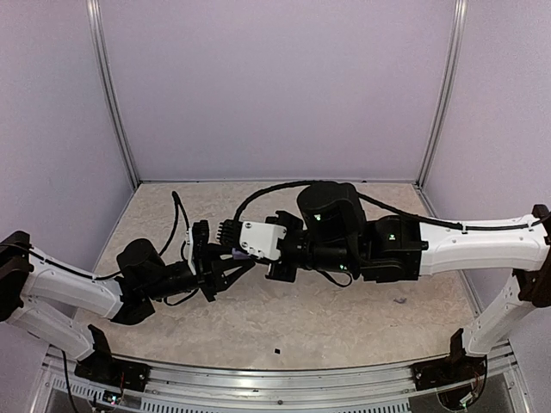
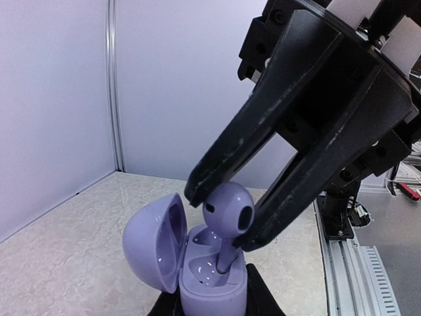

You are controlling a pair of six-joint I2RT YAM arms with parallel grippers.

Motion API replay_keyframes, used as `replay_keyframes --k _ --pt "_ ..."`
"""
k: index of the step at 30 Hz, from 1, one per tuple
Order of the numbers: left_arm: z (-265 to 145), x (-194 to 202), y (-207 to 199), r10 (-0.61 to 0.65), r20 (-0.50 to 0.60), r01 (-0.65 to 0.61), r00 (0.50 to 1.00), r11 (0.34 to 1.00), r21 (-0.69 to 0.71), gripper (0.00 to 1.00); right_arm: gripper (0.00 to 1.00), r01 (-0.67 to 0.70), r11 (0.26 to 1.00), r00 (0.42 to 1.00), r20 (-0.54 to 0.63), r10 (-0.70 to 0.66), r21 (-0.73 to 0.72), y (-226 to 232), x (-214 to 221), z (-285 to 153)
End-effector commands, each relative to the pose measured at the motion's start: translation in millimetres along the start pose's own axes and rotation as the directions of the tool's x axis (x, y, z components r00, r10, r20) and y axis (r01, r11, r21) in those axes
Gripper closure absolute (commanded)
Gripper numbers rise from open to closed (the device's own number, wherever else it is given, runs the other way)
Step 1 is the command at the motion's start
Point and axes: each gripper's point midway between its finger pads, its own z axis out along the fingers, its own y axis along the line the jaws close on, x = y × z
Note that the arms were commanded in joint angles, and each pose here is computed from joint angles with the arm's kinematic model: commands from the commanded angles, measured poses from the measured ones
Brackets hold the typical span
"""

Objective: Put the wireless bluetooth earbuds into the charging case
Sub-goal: Insert the left earbud into the left side groove of the charging case.

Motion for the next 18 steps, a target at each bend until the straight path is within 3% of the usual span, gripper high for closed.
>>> replay_keyframes --k 1,12,18 --pt "3.7 -20.9 -10.1 0.039 0.068 -0.043 0.997 0.997 0.056 0.97 0.88 0.011 0.997 1.0 0.017 -0.01 -0.078 16.3 -5.3 3.5" --pt "2.0 -25.1 -18.4 0.044 0.085 -0.053 0.995 0.994 0.099 0.97 0.8 -0.006 0.996 1.0 0.023 0.008 -0.09 17.7 -5.8 3.6" --pt "1.1 -23.8 -18.7 0.042 0.082 -0.05 0.996 0.994 0.099 0.97 0.66 -0.014 0.996 0.999 0.031 0.017 -0.09 16.6 -8.4 1.7"
